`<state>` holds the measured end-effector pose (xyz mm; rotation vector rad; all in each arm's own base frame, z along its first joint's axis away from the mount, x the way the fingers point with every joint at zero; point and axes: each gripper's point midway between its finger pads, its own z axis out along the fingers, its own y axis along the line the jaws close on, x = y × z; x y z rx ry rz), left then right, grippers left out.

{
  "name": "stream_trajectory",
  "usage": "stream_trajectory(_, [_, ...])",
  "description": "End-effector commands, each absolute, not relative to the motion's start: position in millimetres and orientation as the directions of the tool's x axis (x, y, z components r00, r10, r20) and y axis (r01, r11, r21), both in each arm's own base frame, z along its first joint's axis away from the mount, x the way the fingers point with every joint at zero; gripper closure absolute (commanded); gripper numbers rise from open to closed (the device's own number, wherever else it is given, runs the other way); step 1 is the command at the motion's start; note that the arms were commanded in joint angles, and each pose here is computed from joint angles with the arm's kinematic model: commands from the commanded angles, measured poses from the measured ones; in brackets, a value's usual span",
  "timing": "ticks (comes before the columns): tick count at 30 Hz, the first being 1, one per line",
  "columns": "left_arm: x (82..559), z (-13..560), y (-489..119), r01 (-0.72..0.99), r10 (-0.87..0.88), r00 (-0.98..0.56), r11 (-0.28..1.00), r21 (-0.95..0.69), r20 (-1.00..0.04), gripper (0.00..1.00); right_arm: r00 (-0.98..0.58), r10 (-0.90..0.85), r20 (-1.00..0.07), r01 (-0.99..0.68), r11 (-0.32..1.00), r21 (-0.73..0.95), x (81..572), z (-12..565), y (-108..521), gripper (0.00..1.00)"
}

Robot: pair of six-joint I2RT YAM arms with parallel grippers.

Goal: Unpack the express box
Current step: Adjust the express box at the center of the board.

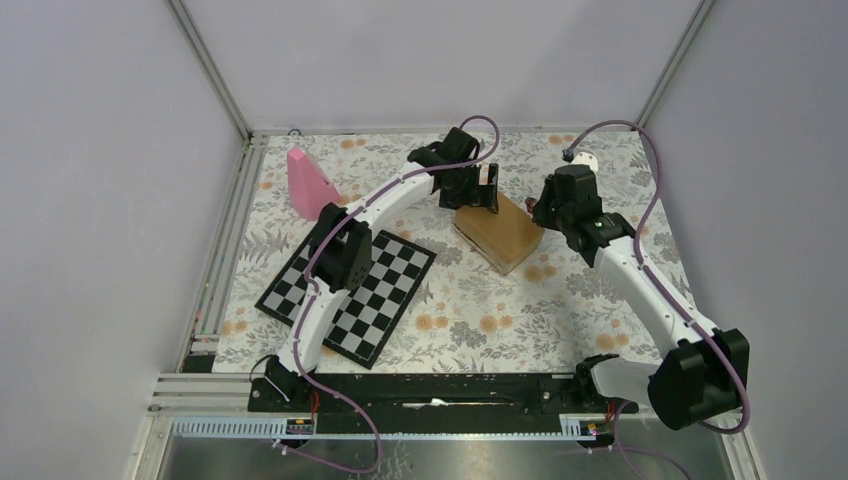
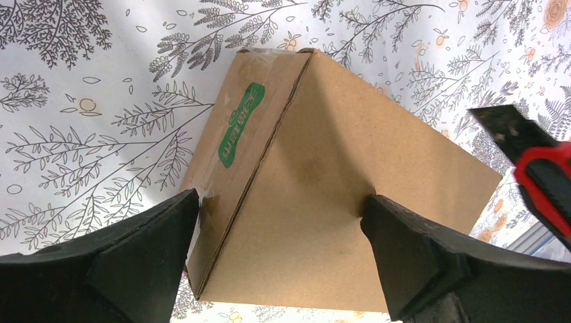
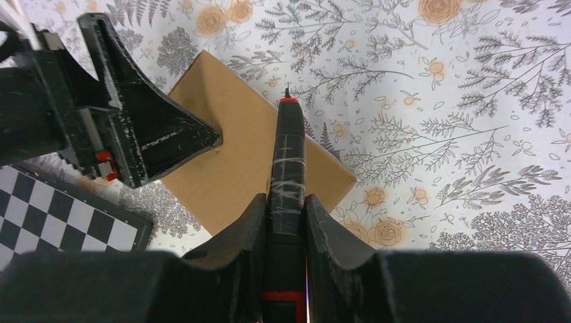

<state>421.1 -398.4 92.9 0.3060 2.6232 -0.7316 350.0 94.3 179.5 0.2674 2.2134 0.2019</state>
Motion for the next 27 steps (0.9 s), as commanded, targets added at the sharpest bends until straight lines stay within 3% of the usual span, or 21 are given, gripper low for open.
stream_trajectory(1, [413.6,2.8,-347.3,0.236,0.166,-0.931,0.953,-0.189,-0.325,0.01,-0.532,0.278,-0.8,0.136,0.96,0.244,345.5,202.7,85.8,1.0])
stream_trajectory(27, [357.9,37.5,-355.8,0.281,0.207,-0.922,0.939,-0.198,-0.327,0.01,-0.499,0.18,-0.847,0.154,0.981,0.118,324.2,201.4,82.1,1.0])
